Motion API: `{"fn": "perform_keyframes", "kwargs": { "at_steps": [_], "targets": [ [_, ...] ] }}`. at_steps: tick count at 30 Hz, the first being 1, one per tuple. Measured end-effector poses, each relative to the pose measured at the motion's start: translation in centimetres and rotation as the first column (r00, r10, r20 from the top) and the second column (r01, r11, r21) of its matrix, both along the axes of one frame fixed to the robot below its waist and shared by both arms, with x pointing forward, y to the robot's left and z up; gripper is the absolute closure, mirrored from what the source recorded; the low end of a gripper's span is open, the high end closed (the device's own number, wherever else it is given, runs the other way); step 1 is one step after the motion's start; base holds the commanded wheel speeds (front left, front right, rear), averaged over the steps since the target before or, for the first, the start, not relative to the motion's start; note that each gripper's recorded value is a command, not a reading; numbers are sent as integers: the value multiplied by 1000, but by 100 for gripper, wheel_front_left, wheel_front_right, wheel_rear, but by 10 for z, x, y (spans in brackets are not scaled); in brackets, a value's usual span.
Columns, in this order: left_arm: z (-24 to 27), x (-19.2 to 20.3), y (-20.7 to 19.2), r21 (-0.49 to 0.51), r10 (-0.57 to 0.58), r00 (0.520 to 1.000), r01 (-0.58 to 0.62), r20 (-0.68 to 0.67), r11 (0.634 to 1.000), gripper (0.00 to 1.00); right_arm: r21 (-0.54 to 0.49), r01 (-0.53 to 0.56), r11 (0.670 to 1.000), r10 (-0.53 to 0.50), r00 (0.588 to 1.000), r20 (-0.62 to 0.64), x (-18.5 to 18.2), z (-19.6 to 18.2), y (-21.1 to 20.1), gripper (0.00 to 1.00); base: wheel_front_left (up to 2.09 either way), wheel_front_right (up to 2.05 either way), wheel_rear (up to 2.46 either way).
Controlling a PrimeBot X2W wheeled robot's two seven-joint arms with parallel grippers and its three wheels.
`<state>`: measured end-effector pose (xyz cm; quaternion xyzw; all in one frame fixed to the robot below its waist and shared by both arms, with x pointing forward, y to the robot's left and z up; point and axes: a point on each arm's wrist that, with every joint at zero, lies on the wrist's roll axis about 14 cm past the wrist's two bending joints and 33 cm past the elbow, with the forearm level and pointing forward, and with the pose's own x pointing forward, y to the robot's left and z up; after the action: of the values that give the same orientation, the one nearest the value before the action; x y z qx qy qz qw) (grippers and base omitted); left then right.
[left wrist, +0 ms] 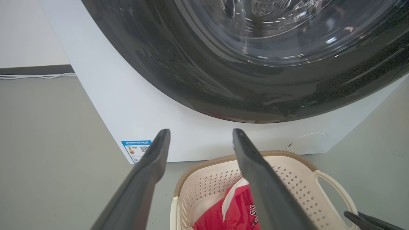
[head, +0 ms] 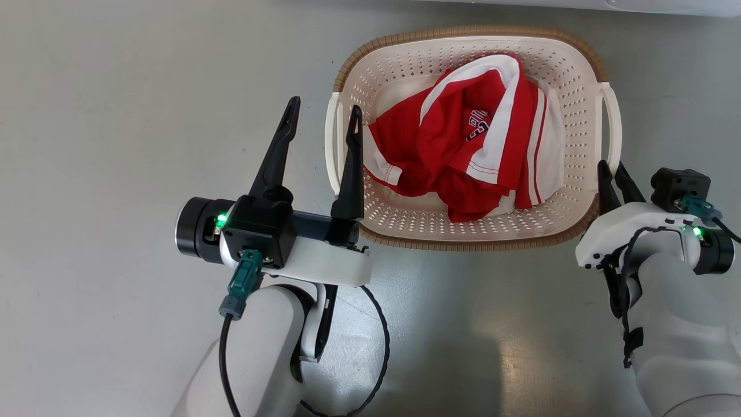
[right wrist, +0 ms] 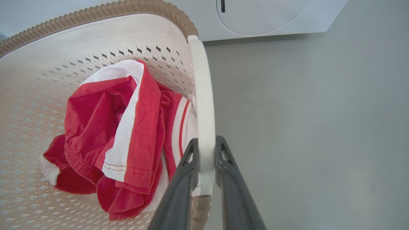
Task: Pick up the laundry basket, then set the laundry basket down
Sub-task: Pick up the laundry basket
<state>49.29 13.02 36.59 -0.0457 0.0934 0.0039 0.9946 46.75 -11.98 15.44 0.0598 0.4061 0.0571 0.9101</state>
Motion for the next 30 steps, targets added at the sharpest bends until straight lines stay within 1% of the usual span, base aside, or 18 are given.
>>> {"fn": "perform_keyframes", "kwargs": {
  "at_steps": [13,26,30],
  "targets": [
    [4,1,-2,-2,-10,1000,10,10,1000,0,12,15,1000,-15,1000,-18,-9,1,-1,100,0,0,0],
    [3,0,-4,7,-23,1000,23,8,1000,0,39,57,998,-56,998,-39,-15,0,-1,100,0,0,0],
    [4,1,-5,5,-25,1000,24,12,1000,0,41,50,998,-48,998,-42,-18,2,0,100,0,0,0]
  ]
}}
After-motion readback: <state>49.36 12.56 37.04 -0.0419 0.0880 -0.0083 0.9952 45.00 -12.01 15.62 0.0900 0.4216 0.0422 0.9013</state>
